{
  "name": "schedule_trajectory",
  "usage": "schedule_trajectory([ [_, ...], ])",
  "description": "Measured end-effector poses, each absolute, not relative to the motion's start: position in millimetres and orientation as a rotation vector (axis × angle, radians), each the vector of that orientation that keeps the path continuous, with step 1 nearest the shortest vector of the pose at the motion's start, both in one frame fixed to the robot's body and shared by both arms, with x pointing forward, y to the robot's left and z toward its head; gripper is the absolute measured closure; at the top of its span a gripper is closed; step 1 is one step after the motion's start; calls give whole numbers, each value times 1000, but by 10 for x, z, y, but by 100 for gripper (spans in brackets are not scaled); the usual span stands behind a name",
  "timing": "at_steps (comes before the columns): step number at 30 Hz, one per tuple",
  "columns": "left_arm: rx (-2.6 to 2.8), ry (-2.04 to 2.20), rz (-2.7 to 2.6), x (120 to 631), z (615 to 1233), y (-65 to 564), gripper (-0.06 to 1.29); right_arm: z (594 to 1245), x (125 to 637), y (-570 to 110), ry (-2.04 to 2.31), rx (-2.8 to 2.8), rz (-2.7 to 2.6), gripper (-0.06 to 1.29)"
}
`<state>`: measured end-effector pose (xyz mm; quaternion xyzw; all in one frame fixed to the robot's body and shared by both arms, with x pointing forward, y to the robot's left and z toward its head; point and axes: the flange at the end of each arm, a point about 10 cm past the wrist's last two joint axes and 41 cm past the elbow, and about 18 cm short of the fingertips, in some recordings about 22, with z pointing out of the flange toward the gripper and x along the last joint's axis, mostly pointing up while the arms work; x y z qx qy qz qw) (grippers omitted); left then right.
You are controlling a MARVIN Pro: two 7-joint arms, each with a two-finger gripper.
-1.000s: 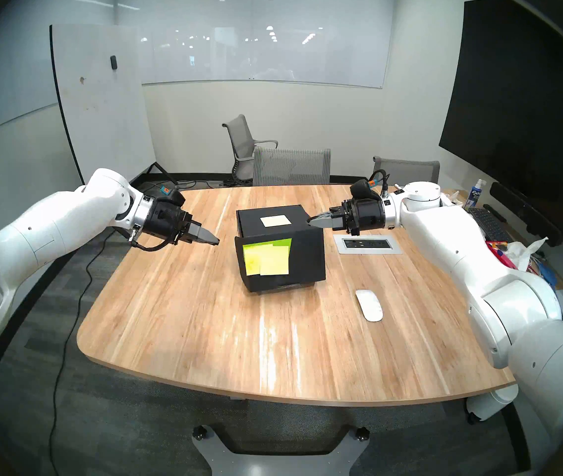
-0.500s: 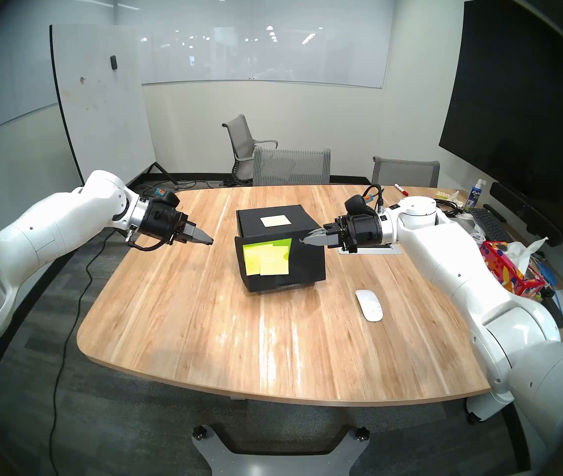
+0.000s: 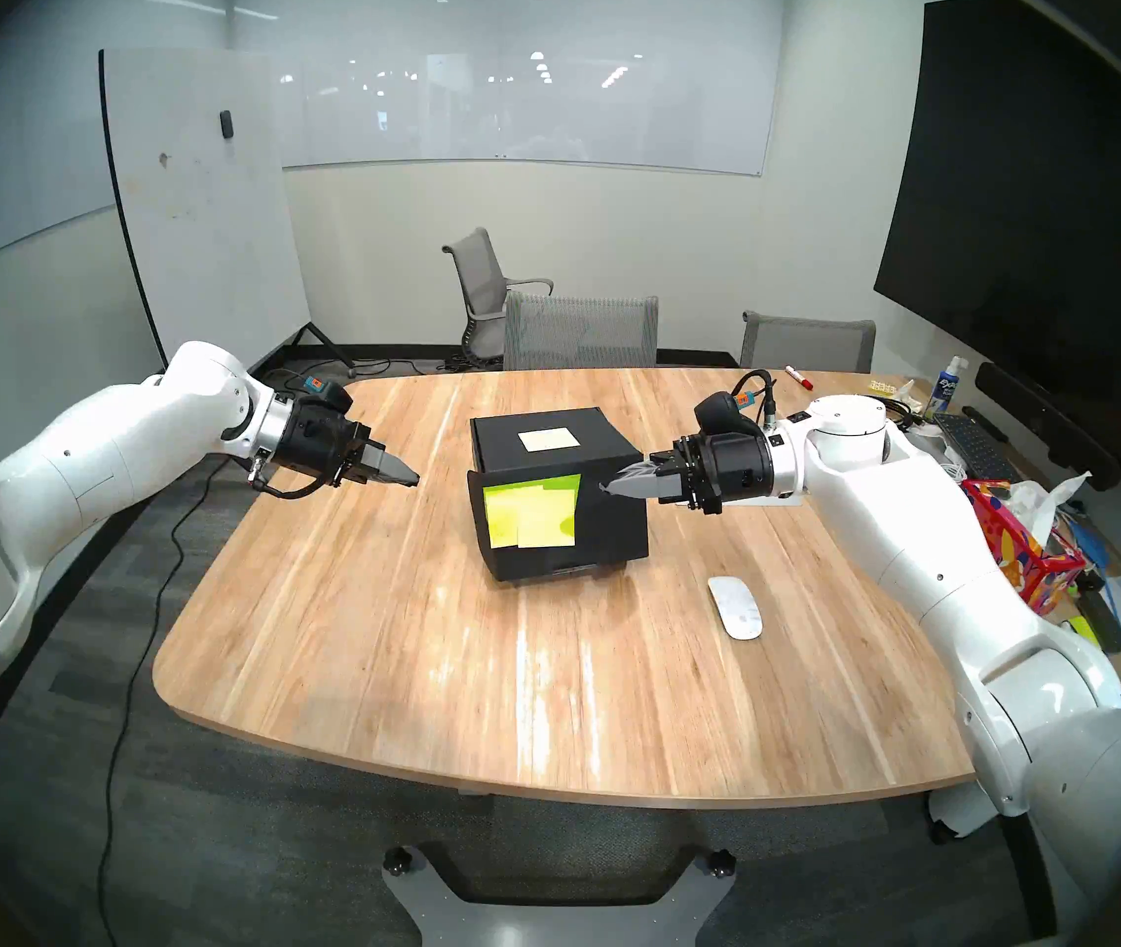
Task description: Open the box and place the mouse inside
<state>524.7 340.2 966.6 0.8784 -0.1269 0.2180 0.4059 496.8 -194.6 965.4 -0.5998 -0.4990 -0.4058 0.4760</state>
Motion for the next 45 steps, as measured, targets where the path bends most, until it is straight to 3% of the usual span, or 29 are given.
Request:
schedule_trajectory([
  [17,2258,-338,539,5253,9588,3427,125,9685,4808,-2170,-979,-1794,-1047,125],
  [45,2239,-425,543,5158,9547,3377,125,9493,5022,-2457,-765,-2015,-983,125],
])
